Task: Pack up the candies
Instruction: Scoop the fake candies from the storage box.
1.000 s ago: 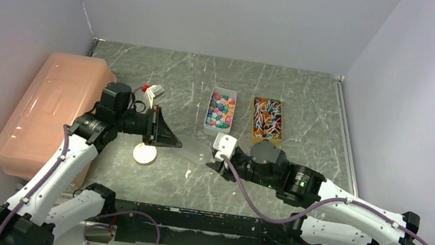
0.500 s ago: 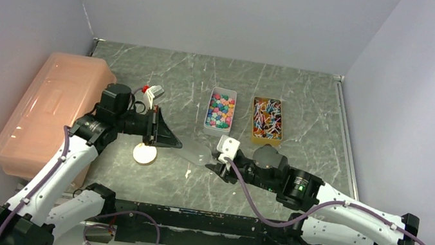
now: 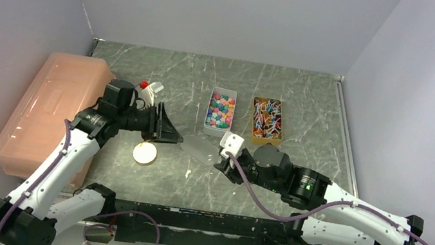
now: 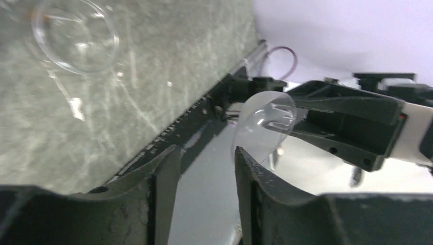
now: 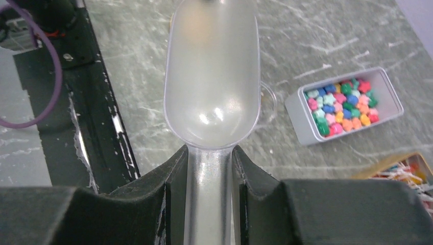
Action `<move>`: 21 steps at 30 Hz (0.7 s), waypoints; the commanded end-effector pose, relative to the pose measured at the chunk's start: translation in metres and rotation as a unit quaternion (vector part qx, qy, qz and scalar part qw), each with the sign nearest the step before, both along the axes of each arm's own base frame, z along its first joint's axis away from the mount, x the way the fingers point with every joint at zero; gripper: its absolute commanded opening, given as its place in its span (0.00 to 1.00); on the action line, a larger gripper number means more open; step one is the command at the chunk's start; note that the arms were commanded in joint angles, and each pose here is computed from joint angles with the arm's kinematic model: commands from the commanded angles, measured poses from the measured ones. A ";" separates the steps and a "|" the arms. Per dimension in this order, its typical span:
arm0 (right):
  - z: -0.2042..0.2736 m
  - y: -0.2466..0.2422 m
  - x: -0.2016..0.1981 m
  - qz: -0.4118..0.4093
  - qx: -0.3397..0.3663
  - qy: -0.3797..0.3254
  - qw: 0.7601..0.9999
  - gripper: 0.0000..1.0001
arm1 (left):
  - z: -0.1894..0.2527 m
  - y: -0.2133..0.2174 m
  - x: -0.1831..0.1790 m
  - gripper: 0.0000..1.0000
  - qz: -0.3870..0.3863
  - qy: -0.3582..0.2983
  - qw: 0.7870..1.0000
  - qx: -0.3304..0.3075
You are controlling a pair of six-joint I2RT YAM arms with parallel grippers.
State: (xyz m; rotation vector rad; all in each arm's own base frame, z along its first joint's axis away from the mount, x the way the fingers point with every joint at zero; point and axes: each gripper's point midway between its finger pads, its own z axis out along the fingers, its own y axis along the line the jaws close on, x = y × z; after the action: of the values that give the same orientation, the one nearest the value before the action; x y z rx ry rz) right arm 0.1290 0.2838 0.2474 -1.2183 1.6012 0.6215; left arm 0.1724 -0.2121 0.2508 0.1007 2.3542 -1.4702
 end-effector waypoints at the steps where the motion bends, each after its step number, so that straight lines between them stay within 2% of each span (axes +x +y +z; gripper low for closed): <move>1: 0.014 -0.026 0.014 -0.074 -0.017 0.004 0.997 0.00 | 0.012 0.021 0.022 0.51 0.051 -0.081 0.992 0.080; 4: 0.003 -0.041 0.025 -0.114 -0.053 0.024 0.992 0.00 | 0.018 0.041 0.031 0.58 0.095 -0.122 0.979 0.135; 8: -0.003 -0.062 0.051 -0.168 -0.081 0.079 0.979 0.00 | 0.024 0.062 0.037 0.61 0.137 -0.173 0.959 0.178; 10: -0.005 -0.079 0.069 -0.207 -0.100 0.108 0.967 0.00 | 0.022 0.067 0.036 0.66 0.134 -0.199 0.952 0.188; 15: -0.002 -0.104 0.095 -0.268 -0.152 0.165 0.937 0.00 | 0.019 0.061 0.025 0.69 0.098 -0.226 0.953 0.174; 18: -0.008 -0.120 0.108 -0.305 -0.186 0.215 0.909 0.00 | 0.013 0.059 0.023 0.72 0.083 -0.230 0.954 0.176; 21: -0.009 -0.132 0.118 -0.342 -0.185 0.257 0.885 0.00 | 0.006 0.059 0.024 0.74 0.078 -0.229 0.953 0.180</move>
State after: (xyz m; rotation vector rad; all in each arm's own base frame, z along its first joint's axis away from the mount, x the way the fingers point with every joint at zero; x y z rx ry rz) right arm 0.2537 0.1745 0.2394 -0.7755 2.3506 0.1834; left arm 0.1939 -0.1518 0.2623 0.2410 2.1710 -0.8352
